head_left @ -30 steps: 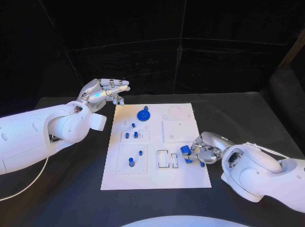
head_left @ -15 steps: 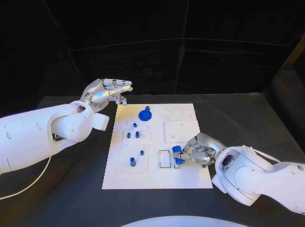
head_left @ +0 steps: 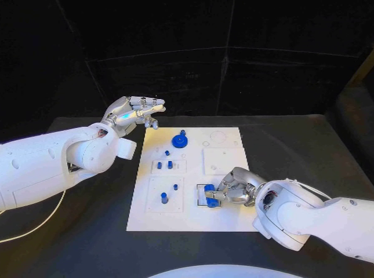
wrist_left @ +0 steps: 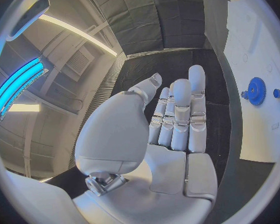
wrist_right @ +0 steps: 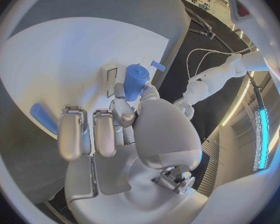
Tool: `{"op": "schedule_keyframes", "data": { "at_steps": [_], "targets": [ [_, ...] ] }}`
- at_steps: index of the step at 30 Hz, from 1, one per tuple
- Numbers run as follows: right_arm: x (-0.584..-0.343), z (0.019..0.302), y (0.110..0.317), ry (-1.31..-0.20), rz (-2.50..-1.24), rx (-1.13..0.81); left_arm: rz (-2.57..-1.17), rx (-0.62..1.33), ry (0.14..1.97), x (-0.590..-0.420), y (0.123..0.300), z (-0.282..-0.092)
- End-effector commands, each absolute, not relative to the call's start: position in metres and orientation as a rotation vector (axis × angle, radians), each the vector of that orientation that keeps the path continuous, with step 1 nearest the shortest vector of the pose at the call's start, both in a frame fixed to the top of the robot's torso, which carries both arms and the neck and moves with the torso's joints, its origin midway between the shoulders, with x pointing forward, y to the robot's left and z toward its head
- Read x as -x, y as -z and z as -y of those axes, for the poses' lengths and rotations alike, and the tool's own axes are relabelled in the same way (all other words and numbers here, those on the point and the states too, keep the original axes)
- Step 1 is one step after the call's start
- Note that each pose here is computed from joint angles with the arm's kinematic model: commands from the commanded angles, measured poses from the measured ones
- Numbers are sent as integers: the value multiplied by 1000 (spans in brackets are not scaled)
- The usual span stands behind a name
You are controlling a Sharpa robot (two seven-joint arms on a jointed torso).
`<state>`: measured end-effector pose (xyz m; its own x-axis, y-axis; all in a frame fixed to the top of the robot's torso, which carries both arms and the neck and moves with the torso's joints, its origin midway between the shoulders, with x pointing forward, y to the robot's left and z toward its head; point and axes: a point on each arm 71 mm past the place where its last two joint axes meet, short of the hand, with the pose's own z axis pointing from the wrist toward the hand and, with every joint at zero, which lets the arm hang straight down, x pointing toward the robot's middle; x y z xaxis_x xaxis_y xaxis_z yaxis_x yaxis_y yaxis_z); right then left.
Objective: Assemble the parts on the task board
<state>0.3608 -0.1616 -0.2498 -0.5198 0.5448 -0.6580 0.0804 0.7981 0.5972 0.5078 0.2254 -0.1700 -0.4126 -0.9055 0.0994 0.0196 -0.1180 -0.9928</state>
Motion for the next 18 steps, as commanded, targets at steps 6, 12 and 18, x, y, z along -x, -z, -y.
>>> {"op": "schedule_keyframes", "data": {
  "at_steps": [6, 12, 18],
  "targets": [
    [-365, 152, 251, -631, -2054, -436, -1424, 1027, 1639, -507, 169, -226],
    [-368, 149, 251, -609, -2033, -424, -1424, 1028, 1639, -506, 168, -226],
    [-371, 148, 251, -601, -2020, -411, -1422, 1028, 1637, -506, 168, -227]
  ]
}}
